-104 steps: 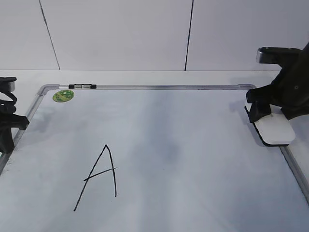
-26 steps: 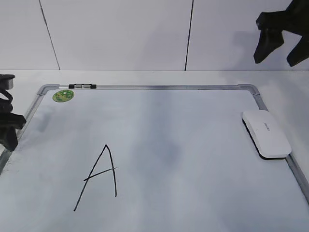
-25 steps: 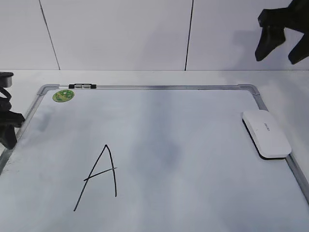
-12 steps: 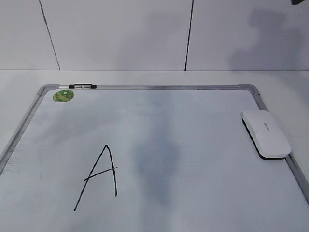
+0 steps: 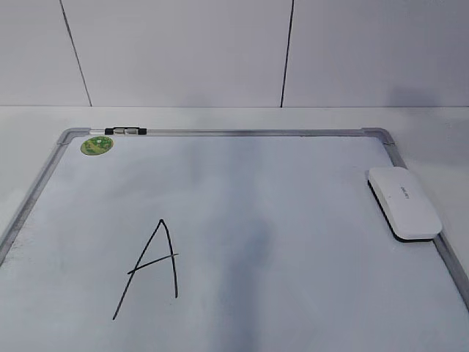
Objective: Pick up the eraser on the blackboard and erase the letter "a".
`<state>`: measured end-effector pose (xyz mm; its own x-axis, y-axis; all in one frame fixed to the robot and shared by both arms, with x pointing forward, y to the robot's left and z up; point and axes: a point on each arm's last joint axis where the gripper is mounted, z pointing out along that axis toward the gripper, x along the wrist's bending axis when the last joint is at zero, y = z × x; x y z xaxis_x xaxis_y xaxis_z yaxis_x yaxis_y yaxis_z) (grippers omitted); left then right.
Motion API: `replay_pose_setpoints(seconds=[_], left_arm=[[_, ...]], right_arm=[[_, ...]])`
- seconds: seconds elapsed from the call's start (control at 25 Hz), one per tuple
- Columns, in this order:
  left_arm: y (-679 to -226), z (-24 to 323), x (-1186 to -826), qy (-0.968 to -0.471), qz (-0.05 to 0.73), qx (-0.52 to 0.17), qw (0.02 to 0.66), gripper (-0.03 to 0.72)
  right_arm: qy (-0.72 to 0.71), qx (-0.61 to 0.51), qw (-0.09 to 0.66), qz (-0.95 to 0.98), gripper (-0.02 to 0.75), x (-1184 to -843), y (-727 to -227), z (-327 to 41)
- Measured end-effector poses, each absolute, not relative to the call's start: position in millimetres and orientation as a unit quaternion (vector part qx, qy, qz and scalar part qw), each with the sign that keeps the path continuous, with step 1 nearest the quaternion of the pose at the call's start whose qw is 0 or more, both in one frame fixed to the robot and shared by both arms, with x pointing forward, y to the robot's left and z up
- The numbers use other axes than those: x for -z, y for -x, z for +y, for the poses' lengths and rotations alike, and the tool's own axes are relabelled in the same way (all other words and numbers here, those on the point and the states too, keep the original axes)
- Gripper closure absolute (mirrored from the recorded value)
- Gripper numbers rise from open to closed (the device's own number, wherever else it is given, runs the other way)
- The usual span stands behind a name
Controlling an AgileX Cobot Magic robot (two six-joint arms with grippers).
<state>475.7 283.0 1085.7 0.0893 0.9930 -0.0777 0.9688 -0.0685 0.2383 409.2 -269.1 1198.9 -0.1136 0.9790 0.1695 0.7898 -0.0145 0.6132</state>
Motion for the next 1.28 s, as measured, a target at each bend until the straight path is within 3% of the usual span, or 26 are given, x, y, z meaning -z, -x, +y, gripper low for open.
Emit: replay_pose_setpoints(seconds=[0.36, 0.64, 0.92, 1.28], left_arm=[[-395, 286, -1154, -0.710, 0.645, -0.163, 0.231, 0.340], [-316, 289, -1186, -0.682, 0.609, -0.249, 0.319, 0.340], [-250, 289, -1160, -0.665, 0.584, -0.281, 0.371, 0.340], [-217, 290, -1111, -0.659, 0.576, -0.293, 0.384, 0.340]], right_arm=[[-0.639, -0.318, 0.174, 0.679, 0.148, -1164, -326, -277], [-0.628, -0.340, 0.200, 0.671, 0.148, -1143, -283, -282], [-0.579, -0.356, 0.243, 0.692, 0.148, -1125, -250, -285], [-0.517, -0.340, 0.292, 0.729, 0.148, -1073, -223, -289]])
